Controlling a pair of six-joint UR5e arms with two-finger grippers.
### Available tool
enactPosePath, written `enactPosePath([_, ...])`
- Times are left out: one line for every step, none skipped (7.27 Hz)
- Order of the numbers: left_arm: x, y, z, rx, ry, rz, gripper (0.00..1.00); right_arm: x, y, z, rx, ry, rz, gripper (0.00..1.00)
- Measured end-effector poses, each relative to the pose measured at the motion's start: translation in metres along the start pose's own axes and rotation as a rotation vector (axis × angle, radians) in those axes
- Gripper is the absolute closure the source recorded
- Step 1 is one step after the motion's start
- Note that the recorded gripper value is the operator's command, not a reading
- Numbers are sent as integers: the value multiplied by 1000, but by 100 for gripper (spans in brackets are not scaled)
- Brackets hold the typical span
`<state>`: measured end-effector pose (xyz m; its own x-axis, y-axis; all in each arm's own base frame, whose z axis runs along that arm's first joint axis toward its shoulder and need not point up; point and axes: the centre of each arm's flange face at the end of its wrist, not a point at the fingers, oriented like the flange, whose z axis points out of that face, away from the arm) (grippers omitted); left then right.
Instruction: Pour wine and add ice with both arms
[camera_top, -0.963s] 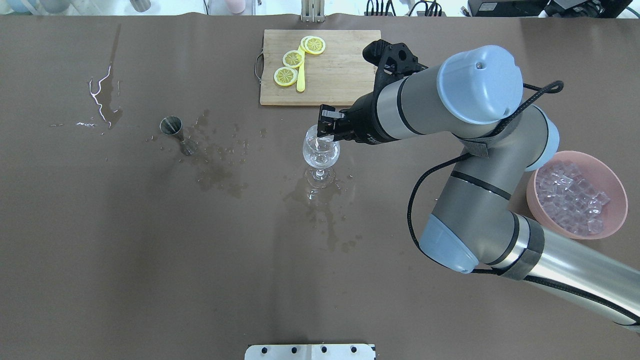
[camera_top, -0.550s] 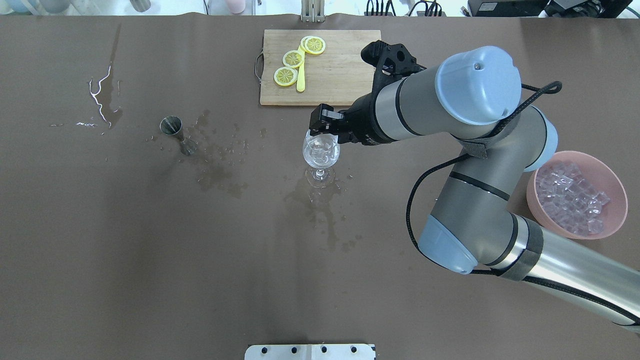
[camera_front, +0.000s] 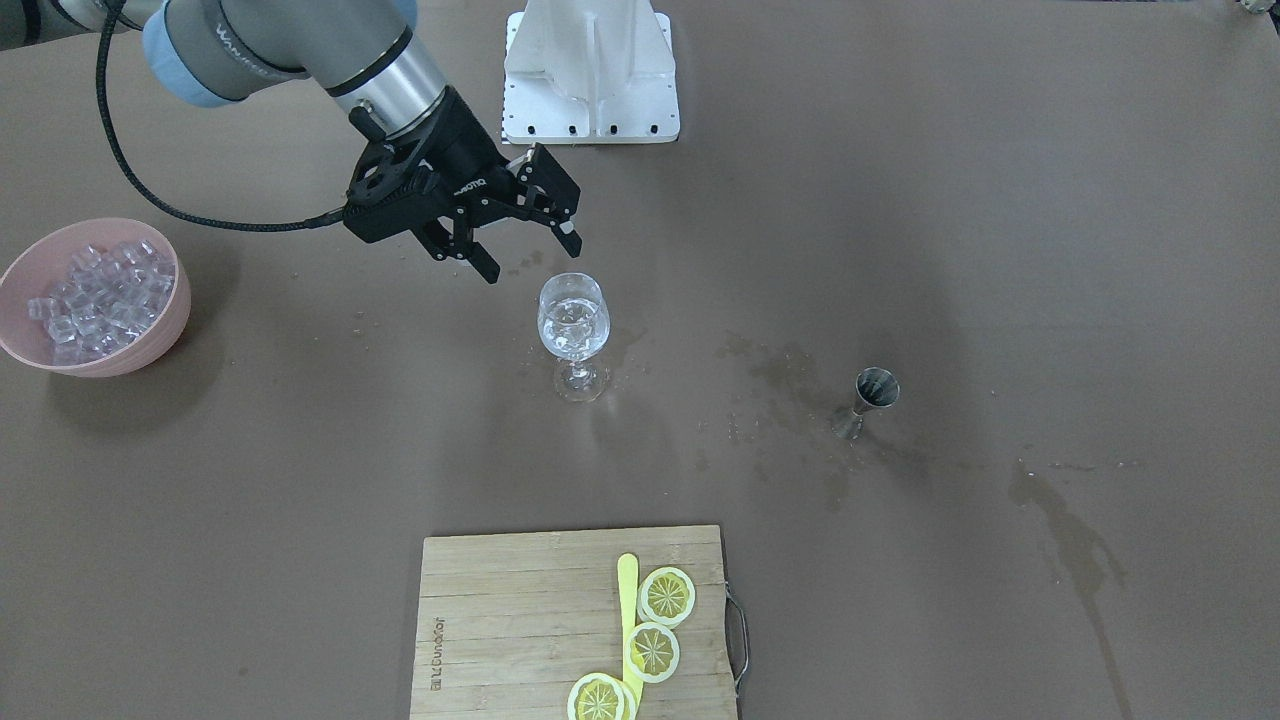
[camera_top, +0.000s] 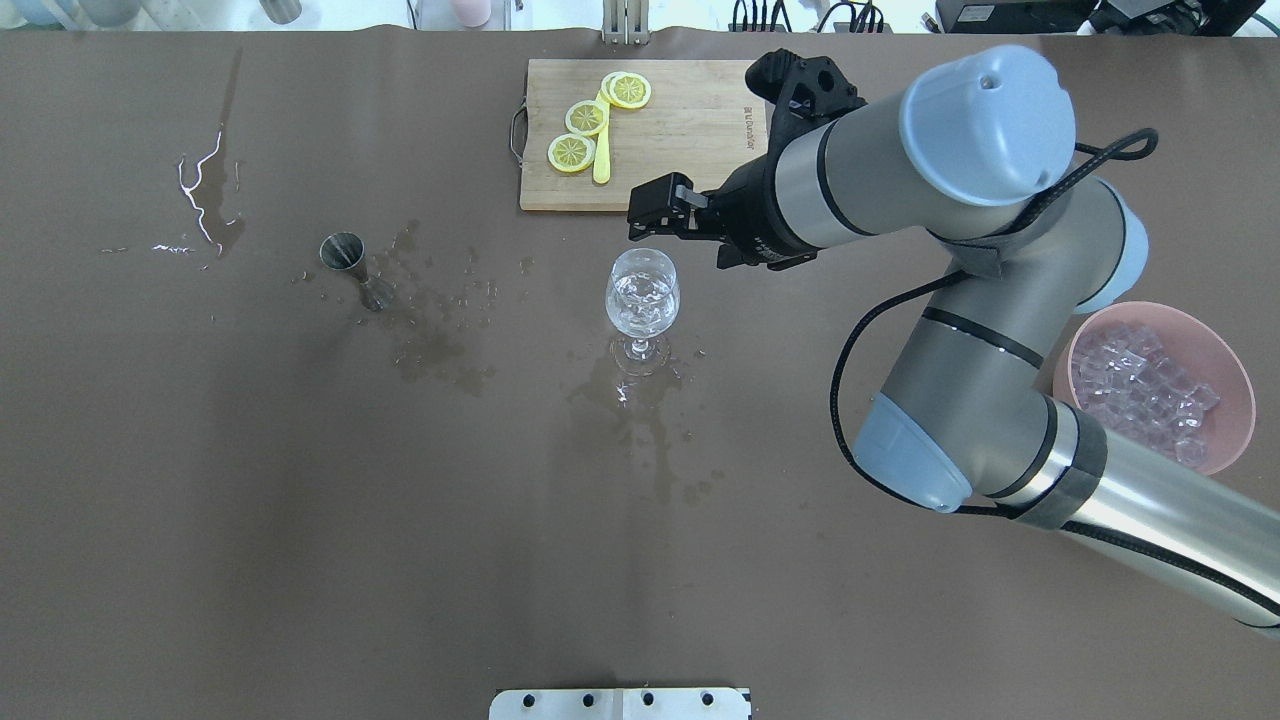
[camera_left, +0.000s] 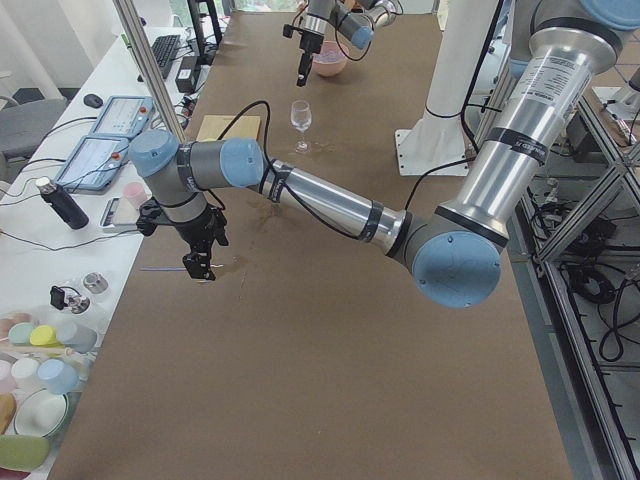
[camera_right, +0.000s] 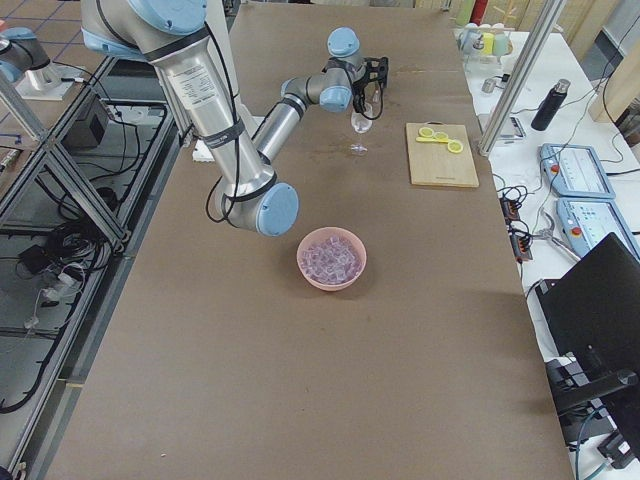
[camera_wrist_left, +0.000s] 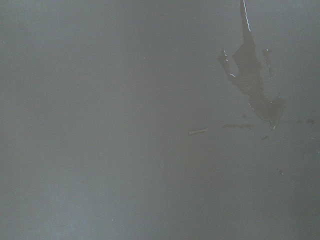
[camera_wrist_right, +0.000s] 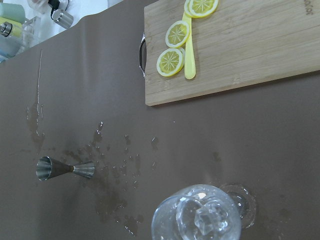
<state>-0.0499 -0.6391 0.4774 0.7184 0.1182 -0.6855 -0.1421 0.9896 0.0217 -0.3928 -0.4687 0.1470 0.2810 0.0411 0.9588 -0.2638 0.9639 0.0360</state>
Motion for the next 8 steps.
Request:
enactPosePath([0,1,-3,5,-2,2,2,19,-24,-19,-22,25,15,0])
enactPosePath([-2,2,-8,13,-4,0,2,47,-49,-41,-37,62,10,0])
enactPosePath([-5,4,-14,25,-5,-3,2,81,-75,-65,-51,111,-16,0])
enactPosePath([-6,7,-20,36,-7,-4,2,119,-95,-88,-73,171,-63,0])
enactPosePath([-5,10,-25,45,-8,-1,2,157,-106,-105,-101,236,-122,0])
enactPosePath([-5,14,-28,53,-9,2,2,194,-113,-120,-142,302,-181,0])
enactPosePath([-6,18,-29,57,-10,1,2,231,-117,-131,-191,360,-234,0])
enactPosePath([-15,25,-27,56,-8,0,2,276,-120,-145,-239,410,-275,0])
